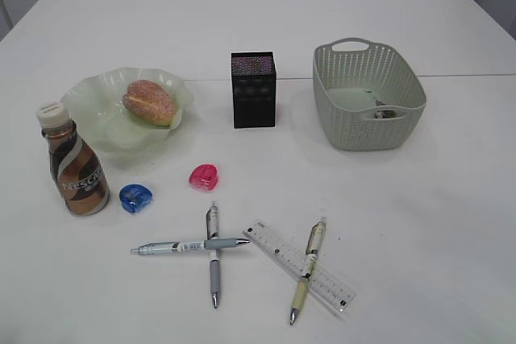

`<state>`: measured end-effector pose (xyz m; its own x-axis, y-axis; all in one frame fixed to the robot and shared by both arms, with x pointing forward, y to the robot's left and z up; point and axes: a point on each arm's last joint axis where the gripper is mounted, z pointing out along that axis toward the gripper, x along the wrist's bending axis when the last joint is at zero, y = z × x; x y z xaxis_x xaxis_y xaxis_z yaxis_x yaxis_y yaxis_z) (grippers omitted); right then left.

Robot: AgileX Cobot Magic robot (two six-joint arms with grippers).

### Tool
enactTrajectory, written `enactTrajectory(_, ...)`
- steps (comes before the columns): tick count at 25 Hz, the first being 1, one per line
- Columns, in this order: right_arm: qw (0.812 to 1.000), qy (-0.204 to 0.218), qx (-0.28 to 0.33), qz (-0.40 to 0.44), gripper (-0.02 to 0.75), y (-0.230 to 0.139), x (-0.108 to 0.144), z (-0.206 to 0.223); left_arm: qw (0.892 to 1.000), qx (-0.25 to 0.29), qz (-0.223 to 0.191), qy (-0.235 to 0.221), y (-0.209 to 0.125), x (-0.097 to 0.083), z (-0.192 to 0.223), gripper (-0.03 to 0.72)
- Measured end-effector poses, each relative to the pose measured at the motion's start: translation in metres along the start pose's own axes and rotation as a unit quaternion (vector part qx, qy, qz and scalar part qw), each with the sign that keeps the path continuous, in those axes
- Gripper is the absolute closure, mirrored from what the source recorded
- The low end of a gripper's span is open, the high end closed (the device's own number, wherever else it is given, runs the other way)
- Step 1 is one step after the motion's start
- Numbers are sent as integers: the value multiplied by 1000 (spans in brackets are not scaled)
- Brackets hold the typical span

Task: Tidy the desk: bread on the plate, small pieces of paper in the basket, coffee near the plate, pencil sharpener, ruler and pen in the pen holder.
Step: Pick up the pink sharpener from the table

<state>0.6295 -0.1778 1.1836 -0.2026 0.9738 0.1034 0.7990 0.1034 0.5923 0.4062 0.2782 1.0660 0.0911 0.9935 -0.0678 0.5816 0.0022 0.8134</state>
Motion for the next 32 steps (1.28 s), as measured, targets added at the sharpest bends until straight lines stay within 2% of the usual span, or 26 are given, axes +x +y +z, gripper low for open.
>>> enactTrajectory(4,999,27,3,-18,300,-5,30,-2,997,75,-1,5,2,0,-19,263)
enactTrajectory(7,998,45,7,-33,300,-10,53,-3,992,124,-32,13,5,-1,-32,263)
enactTrajectory(10,997,61,11,-38,300,-16,74,-5,981,179,-67,25,5,-1,-45,263)
enactTrajectory(13,997,73,15,-34,300,-21,89,-6,969,229,-85,37,3,-1,-56,263)
enactTrajectory(23,997,76,30,8,300,-26,96,-3,964,244,-102,25,2,-4,-62,263)
enactTrajectory(32,991,74,112,19,300,-54,96,31,966,236,-102,23,2,-4,-66,264)
